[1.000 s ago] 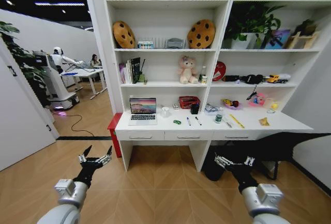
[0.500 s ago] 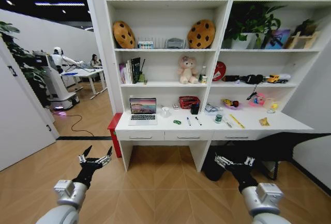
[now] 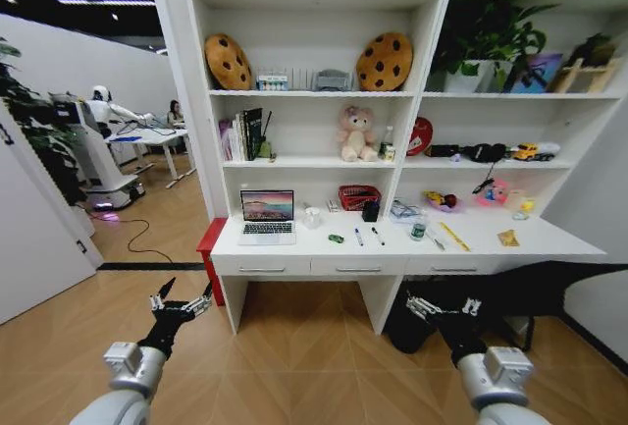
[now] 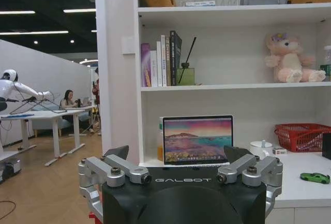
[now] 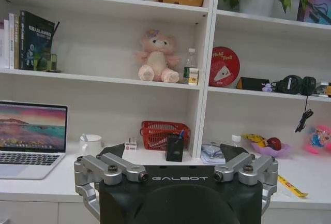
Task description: Organize the objects on the table.
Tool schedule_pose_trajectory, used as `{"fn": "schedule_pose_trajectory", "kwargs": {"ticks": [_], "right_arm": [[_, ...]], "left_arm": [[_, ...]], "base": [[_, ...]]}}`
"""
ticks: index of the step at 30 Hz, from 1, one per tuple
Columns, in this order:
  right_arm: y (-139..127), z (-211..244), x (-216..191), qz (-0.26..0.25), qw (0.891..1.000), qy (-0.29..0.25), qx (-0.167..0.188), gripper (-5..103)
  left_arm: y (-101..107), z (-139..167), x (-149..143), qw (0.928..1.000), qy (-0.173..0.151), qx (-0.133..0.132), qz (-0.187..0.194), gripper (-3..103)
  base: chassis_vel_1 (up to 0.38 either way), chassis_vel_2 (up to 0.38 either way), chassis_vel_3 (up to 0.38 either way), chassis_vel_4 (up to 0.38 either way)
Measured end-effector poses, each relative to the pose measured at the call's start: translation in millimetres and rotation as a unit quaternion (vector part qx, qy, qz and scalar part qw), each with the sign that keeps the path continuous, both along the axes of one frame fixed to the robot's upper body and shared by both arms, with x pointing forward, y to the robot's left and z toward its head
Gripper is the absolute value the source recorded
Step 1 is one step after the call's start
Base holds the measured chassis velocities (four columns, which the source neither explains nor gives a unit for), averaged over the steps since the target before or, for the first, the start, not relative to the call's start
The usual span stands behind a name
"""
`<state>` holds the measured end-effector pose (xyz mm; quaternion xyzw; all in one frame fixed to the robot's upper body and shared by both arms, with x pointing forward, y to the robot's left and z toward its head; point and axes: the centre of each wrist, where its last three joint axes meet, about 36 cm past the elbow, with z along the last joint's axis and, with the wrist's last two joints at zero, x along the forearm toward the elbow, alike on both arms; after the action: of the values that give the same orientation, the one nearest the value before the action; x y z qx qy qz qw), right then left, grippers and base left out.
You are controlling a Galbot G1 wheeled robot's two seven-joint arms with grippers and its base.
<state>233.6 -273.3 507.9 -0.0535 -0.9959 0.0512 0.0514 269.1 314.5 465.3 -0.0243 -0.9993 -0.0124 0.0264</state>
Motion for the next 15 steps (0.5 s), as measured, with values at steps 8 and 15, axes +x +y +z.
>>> {"fn": "schedule_pose_trajectory", "kwargs": {"ticks": [8,15], "right_arm": [[0.1,-1.2,0.1,0.0,1.0,0.002,0.0,100],[0.4,-2.1,0.7,0.002,1.0,0.003,0.003,100]], "left_arm": [[-0.8,-0.4,-0.2,1.0,0.0,0.0,-0.002,100],[-0.1,-0.9,0.2,1.0,0.001,0.0,-0.003,100]], "base": [[-0.195,0.152,0.161,-0.177],[-0.149,0.205,0.17,-0.191]]}}
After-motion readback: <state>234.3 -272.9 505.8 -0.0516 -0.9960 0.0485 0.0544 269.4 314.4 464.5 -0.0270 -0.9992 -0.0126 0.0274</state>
